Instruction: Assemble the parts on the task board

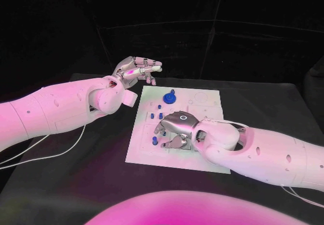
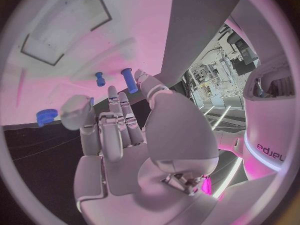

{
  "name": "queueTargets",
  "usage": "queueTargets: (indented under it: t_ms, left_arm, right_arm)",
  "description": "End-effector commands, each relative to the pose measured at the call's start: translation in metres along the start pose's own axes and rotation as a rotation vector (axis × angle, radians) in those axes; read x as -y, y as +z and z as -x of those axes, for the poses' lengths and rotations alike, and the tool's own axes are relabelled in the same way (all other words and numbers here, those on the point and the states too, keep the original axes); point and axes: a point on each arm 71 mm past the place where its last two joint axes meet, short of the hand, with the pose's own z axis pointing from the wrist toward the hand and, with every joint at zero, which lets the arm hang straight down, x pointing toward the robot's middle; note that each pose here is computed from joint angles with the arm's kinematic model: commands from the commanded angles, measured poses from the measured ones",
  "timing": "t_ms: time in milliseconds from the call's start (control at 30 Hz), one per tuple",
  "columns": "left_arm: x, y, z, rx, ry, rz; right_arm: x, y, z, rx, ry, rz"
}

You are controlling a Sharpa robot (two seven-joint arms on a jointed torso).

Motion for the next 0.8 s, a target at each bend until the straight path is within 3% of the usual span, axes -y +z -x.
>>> queueTargets:
  t_ms: [33,200,367,600,800]
  left_arm:
    - [0.0015,0.0003,0.0002,-0.007,-0.007,-0.005]
    - [0.0013,0.0003,0.0006,-0.007,-0.007,-0.006]
    - [-0.0010,-0.0005,-0.0002,-0.011,-0.006,-0.001]
    - [-0.0021,-0.0021,0.0008,-0.012,-0.006,0.001]
    - [-0.0025,-0.0037,0.0015,-0.013,-0.006,0.002]
  right_arm:
    - [0.002,-0.014,0.020,0.140,0.084,0.031]
    - [0.029,-0.042,0.047,0.219,0.300,-0.067]
    - [0.076,-0.081,0.059,0.228,0.476,-0.289]
    - [0.113,-0.121,0.052,0.173,0.436,-0.521]
    - [0.118,-0.142,0.030,0.095,0.395,-0.643]
